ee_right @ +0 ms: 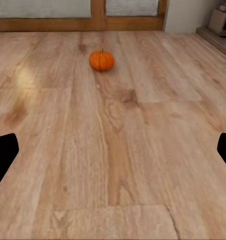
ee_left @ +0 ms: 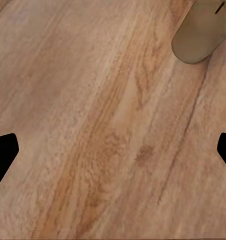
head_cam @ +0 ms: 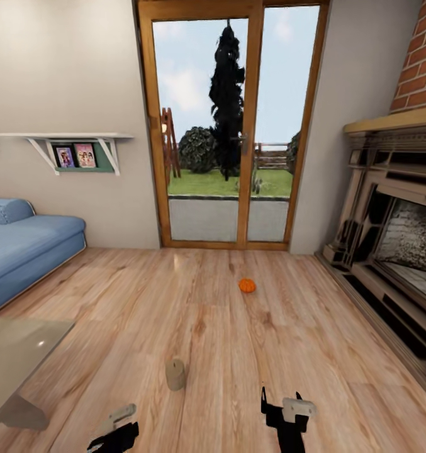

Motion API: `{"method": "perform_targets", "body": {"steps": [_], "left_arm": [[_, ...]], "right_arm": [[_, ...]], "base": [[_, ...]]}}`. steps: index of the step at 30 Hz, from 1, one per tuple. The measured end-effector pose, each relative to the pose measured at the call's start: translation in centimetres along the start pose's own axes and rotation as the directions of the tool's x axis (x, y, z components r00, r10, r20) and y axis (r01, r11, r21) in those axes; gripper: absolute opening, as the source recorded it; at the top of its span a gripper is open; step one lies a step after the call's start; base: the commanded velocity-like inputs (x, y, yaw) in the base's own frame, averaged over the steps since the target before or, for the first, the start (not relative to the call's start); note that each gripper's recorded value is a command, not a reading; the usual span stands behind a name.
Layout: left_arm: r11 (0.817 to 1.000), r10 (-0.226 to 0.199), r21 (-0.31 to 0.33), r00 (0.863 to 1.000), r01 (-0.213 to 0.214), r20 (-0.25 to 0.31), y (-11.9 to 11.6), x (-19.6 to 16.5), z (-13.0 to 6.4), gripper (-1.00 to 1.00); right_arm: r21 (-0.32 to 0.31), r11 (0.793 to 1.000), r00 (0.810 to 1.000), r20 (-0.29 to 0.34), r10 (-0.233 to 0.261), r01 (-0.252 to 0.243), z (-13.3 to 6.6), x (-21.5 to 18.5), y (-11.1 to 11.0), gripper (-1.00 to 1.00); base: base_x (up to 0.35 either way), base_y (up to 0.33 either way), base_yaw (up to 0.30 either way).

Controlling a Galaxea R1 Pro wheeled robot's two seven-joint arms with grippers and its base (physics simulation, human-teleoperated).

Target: Place each of the two pumpkins and all three candles from the living room inside a cabinet in the living room (use any cabinet), then make sure every cabinet is closed, and position the cauldron so it is next to a table in the living room.

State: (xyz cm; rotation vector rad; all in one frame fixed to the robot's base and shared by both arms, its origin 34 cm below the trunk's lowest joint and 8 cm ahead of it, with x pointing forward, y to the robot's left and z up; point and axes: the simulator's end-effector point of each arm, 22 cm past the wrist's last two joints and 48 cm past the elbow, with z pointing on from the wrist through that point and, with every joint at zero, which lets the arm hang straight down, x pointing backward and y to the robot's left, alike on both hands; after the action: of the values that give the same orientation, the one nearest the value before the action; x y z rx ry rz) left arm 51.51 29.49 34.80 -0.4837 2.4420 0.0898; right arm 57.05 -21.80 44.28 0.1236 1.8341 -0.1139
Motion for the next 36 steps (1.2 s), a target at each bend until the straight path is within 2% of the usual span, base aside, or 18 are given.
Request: {"method": "perform_targets", "body": {"steps": [3,6,9,14,17,18,21,22,23,25,26,31,36], "left_arm": [[0.998,0.039,0.044,0.996,-0.035,-0.086,-2.0,-0.5,-0.7,1.00],[0.997,0.057,0.068,0.991,-0.049,-0.119,-3.1,-1.1,-1.2,1.00],[0.995,0.065,0.086,0.991,-0.055,-0.119,-4.3,-3.0,-1.4,1.00],[0.991,0.084,0.114,0.986,-0.068,-0.144,-6.4,-5.8,-1.8,1.00],[0.990,0.095,0.120,0.984,-0.077,-0.152,-7.1,-7.7,-1.8,1.00],[0.990,0.099,0.119,0.982,-0.081,-0.161,-7.4,-8.4,-1.7,1.00],[0.988,0.115,0.125,0.973,-0.091,-0.199,-8.1,-8.4,-1.8,1.00],[0.985,0.134,0.136,0.962,-0.104,-0.238,-8.7,-7.9,-2.1,1.00],[0.982,0.159,0.146,0.947,-0.121,-0.281,-9.2,-7.6,-2.5,1.00],[0.980,0.175,0.144,0.941,-0.138,-0.288,-9.3,-8.0,-2.7,1.00],[0.977,0.196,0.136,0.938,-0.163,-0.285,-9.1,-8.4,-2.7,1.00],[0.976,0.205,0.132,0.939,-0.175,-0.277,-9.1,-8.6,-2.6,1.00],[0.975,0.207,0.134,0.939,-0.176,-0.275,-9.2,-8.6,-2.7,1.00]], "right_arm": [[-0.011,1.000,0.999,0.032,0.017,-0.017,2.0,-3.0,1.0,1.00],[-0.021,0.999,0.998,0.059,0.035,-0.034,4.2,-6.5,1.7,1.00],[-0.014,0.998,0.995,0.073,0.062,-0.061,6.2,-9.9,1.3,1.00],[0.007,0.983,0.981,0.063,0.182,-0.183,8.7,-16.3,0.5,1.00],[-0.016,0.956,0.956,0.025,0.292,-0.292,9.5,-20.8,0.5,1.00],[-0.059,0.939,0.940,0.006,0.341,-0.340,9.3,-23.1,1.4,1.00],[-0.108,0.915,0.920,0.008,0.391,-0.388,8.8,-25.9,2.5,1.00],[-0.142,0.903,0.910,0.024,0.413,-0.406,8.3,-27.9,3.0,1.00],[-0.199,0.883,0.894,0.062,0.444,-0.425,6.7,-30.8,3.9,1.00],[-0.220,0.874,0.887,0.067,0.457,-0.433,5.7,-31.1,4.2,1.00],[-0.261,0.858,0.877,0.071,0.475,-0.443,3.2,-31.2,5.2,1.00],[-0.296,0.839,0.865,0.072,0.497,-0.458,0.3,-31.0,5.7,1.00],[-0.299,0.839,0.865,0.078,0.496,-0.454,-0.4,-31.0,5.3,1.00]], "base": [[0.333,0.000,0.000],[0.332,0.000,0.000],[0.332,0.000,0.000],[0.332,0.000,0.000],[0.333,0.000,0.000],[0.333,0.000,0.000],[0.333,0.000,0.000],[0.333,0.000,0.000],[0.333,0.000,0.000],[0.333,0.000,0.000],[0.317,0.000,0.000],[0.110,0.000,0.000],[0.246,0.000,0.000]]}}
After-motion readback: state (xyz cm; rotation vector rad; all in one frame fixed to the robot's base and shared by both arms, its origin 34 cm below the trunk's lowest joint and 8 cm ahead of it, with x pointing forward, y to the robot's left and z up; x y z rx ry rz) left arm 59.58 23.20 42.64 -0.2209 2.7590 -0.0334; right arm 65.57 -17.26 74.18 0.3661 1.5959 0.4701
